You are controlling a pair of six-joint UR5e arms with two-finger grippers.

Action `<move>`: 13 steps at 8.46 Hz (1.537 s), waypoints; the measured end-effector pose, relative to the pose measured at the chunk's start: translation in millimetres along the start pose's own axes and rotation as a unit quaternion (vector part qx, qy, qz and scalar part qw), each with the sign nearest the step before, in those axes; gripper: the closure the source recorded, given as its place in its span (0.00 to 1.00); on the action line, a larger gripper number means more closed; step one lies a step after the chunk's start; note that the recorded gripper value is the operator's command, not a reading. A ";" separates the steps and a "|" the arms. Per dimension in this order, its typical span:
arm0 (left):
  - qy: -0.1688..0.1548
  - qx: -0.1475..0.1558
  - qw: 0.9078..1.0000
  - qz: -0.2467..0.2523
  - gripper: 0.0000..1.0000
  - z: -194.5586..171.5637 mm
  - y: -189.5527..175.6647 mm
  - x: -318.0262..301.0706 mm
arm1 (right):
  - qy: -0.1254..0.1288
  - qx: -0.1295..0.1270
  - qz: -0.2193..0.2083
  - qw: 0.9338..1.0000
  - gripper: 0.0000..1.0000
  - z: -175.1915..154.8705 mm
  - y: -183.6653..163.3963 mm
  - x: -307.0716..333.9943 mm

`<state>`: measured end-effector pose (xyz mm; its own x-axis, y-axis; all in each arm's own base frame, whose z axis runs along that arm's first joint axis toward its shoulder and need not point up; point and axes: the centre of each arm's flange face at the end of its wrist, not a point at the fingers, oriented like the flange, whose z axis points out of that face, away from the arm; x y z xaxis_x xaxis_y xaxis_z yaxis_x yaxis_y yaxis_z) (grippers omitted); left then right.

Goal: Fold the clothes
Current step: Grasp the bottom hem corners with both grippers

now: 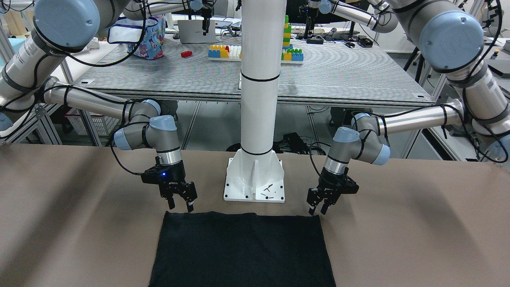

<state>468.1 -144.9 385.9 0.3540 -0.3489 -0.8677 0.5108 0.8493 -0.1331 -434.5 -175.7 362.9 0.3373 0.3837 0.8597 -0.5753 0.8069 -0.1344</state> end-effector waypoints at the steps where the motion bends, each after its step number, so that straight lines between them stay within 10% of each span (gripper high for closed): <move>1: -0.001 0.001 1.000 0.000 0.68 0.6 -0.4 -0.6 | 0.000 0.000 0.000 1.000 0.06 0.0 0.0 0.0; 6: -0.002 0.004 1.000 0.001 1.00 1.7 -3.3 -2.4 | 0.001 0.000 -0.001 1.000 0.06 0.3 0.1 0.3; 11: -0.008 0.009 1.000 0.005 1.00 3.6 1.5 7.8 | 0.029 0.010 -0.020 0.999 0.10 5.3 -7.3 27.1; 13: -0.007 0.008 1.000 0.004 1.00 3.2 2.1 9.4 | 0.048 0.013 -0.035 0.998 0.52 9.1 -7.1 47.2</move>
<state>475.0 -147.7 379.0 0.3695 -0.3471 -0.8620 0.5207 0.8457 -0.1173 -421.3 -167.4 409.0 0.4462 0.3687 0.8154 -0.5660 0.8221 -0.0620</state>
